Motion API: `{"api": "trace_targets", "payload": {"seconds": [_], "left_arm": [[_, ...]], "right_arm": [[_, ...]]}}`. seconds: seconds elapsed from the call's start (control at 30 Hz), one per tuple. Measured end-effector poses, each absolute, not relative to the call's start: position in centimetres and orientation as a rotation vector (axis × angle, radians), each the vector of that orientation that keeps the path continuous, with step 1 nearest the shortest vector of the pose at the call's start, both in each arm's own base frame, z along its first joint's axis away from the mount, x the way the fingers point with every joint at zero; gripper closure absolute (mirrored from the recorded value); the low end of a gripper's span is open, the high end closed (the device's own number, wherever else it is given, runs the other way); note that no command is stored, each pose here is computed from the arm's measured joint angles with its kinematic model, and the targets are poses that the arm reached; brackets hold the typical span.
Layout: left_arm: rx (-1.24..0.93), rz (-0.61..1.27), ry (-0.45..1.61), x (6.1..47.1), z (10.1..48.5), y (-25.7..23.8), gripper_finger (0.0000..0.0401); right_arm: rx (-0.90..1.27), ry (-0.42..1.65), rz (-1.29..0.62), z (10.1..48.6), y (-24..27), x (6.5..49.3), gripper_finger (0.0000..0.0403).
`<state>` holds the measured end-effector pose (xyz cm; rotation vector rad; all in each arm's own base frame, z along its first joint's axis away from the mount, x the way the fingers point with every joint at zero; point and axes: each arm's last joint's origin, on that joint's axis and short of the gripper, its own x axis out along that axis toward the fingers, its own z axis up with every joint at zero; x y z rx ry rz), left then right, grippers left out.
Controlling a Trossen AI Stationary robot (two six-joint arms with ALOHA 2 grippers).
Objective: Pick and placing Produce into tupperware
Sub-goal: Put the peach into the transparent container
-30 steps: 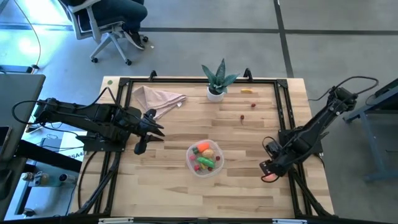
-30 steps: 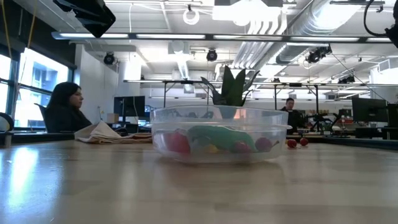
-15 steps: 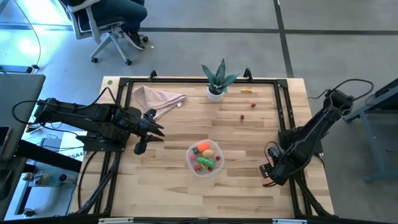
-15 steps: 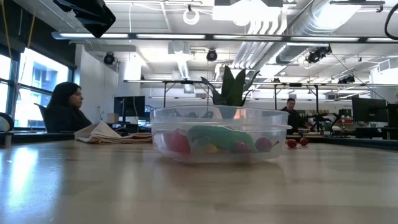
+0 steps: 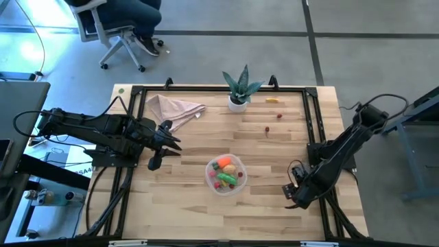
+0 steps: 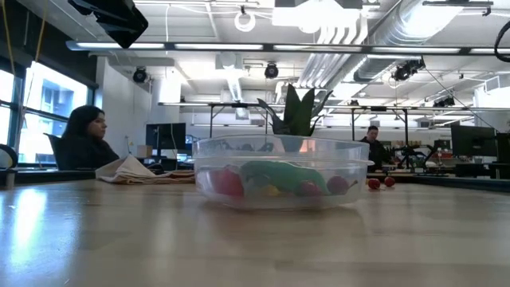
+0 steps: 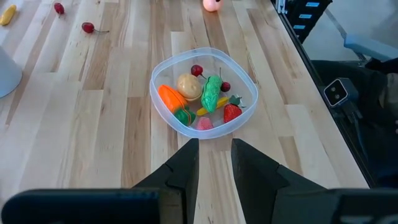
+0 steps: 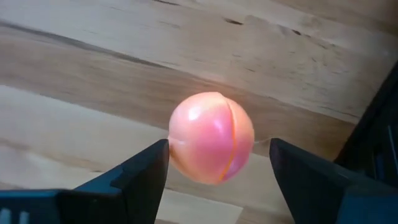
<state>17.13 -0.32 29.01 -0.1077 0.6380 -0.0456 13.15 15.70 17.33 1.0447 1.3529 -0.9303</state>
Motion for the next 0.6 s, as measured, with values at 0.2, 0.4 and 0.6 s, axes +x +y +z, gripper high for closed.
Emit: {"api": "trace_targets", "payload": {"seconds": [0.2,0.4,0.6], "left_arm": [[-0.108,-0.045,0.638,17.1,29.0,-0.3,0.0318],[-0.108,-0.046,0.638,17.1,29.0,-0.3,0.0318],[-0.107,-0.046,0.638,17.1,29.0,-0.3,0.0318]], "right_arm": [[1.031,1.369,-0.953,16.6,16.0,13.4,0.0132],[1.016,1.372,-0.960,16.0,16.4,13.6,0.0132],[1.001,1.366,-0.975,15.6,16.5,13.8,0.0132]]}}
